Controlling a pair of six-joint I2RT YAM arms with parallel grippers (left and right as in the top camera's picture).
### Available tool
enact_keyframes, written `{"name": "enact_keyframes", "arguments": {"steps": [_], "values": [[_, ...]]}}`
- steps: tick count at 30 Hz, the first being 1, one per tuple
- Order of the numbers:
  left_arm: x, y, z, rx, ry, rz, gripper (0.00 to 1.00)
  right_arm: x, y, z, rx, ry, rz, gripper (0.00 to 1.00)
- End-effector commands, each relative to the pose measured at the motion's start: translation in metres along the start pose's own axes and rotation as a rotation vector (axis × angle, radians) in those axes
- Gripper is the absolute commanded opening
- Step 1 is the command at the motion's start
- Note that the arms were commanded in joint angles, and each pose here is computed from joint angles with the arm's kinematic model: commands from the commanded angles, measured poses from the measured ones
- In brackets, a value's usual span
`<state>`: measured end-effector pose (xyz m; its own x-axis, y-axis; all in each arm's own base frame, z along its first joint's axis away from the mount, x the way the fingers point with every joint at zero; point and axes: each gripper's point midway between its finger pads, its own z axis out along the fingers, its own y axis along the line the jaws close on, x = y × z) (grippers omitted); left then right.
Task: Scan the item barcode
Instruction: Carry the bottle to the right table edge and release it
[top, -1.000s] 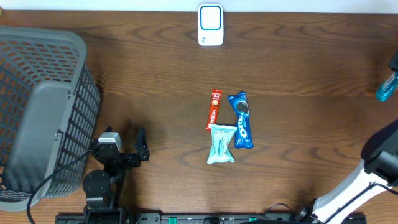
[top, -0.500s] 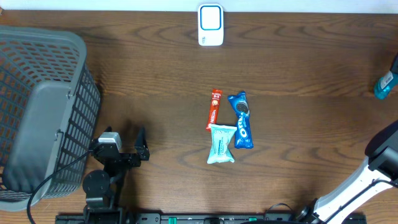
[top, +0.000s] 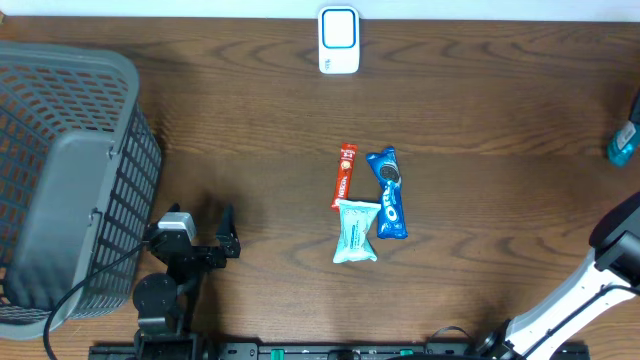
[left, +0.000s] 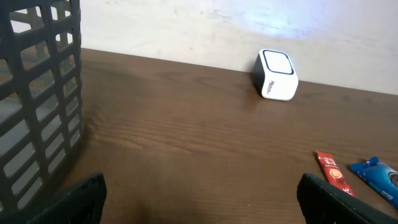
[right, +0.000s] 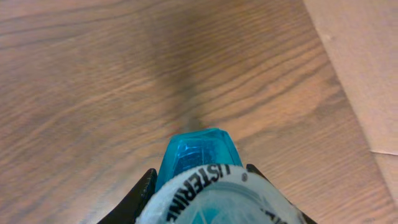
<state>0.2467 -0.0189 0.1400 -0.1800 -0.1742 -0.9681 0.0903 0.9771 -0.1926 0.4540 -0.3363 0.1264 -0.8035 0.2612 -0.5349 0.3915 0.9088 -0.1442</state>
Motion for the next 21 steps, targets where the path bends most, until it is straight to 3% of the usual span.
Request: {"name": "enact_keyframes", "arguments": {"steps": [1, 4, 5, 6, 7, 8, 9, 15, 21], "values": [[0.016, 0.002, 0.001, -0.002, 0.05, -0.014, 0.98, -0.005, -0.015, -0.008, 0.043, -0.02, -0.008, 0.31], [0.016, 0.002, 0.001, -0.002, 0.05, -0.014, 0.98, -0.004, -0.014, -0.008, 0.042, -0.016, -0.008, 0.41], [0.016, 0.002, 0.001, -0.002, 0.05, -0.014, 0.98, -0.004, -0.014, -0.008, 0.041, -0.015, -0.008, 0.53], [0.016, 0.002, 0.001, -0.002, 0.05, -0.014, 0.98, -0.004, -0.014, -0.009, 0.04, -0.013, -0.008, 0.74], [0.016, 0.002, 0.001, -0.002, 0.05, -0.014, 0.98, -0.004, -0.014, -0.01, 0.04, -0.012, -0.008, 0.82], [0.016, 0.002, 0.001, -0.002, 0.05, -0.014, 0.98, -0.004, -0.014, -0.012, 0.041, -0.014, -0.009, 0.84], [0.016, 0.002, 0.001, -0.002, 0.05, -0.014, 0.98, -0.005, -0.015, -0.015, 0.048, -0.016, -0.008, 0.99], [0.016, 0.002, 0.001, -0.001, 0.05, -0.014, 0.98, -0.026, -0.023, -0.058, 0.087, -0.095, -0.007, 0.99], [0.016, 0.002, 0.001, -0.001, 0.05, -0.014, 0.98, -0.072, -0.001, -0.158, 0.071, -0.312, -0.011, 0.99]]}}
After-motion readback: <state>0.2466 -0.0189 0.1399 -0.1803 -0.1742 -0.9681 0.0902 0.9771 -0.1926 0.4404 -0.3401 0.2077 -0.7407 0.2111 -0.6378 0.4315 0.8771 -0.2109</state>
